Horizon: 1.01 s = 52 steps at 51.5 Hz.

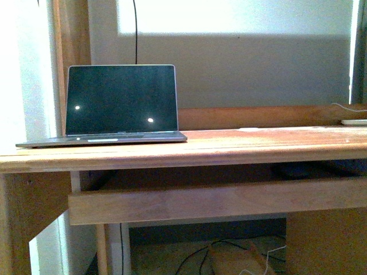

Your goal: Place mouse

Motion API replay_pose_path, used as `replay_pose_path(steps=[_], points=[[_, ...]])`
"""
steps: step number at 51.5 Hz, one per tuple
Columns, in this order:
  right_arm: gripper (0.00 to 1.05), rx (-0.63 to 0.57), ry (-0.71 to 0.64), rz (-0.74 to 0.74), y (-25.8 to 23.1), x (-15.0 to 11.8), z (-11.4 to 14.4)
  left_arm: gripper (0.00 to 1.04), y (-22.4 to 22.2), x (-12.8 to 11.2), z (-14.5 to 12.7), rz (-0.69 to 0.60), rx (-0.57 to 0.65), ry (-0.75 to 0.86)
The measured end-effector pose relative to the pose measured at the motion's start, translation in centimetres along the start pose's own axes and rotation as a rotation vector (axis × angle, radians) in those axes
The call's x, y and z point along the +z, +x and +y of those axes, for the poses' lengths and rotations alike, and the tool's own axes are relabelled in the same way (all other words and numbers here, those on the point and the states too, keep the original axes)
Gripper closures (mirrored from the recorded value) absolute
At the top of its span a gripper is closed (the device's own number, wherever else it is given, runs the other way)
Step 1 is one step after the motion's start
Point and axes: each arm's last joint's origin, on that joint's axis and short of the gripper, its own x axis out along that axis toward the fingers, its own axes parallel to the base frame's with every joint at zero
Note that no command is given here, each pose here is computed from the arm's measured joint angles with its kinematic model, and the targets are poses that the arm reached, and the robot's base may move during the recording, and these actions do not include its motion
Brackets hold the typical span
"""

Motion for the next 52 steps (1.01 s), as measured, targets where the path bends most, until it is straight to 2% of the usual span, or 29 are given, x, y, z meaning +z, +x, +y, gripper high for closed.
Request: replay_pose_path(steps=[8,9,13,16,20,31,45,52], points=[[0.07,0.000,-0.001,0.000,0.0,0.0,0.0,0.08,0.0,0.0,0.0,0.014,-0.018,-0.013],[0.07,0.000,-0.001,0.000,0.0,0.0,0.0,0.08,0.0,0.0,0.0,0.087,-0.086,-0.058],[0.07,0.003,-0.001,0.000,0.0,0.0,0.0,0.08,1.0,0.3,0.3,0.275,-0.191,-0.186],[0.07,0.002,-0.001,0.000,0.0,0.0,0.0,0.08,2.2,0.5,0.6,0.317,-0.178,-0.204],[0.07,0.000,-0.001,0.000,0.0,0.0,0.0,0.08,3.9,0.7,0.9,0.325,-0.148,-0.145],[0.07,0.001,-0.001,0.000,0.0,0.0,0.0,0.08,11.0,0.4,1.4,0.225,-0.083,0.282],[0.07,0.001,-0.001,0.000,0.0,0.0,0.0,0.08,18.8,-2.3,-1.1,-0.034,-0.249,0.970],[0.07,0.001,-0.001,0.000,0.0,0.0,0.0,0.08,21.5,-2.5,-2.3,-0.122,-0.308,1.155]])
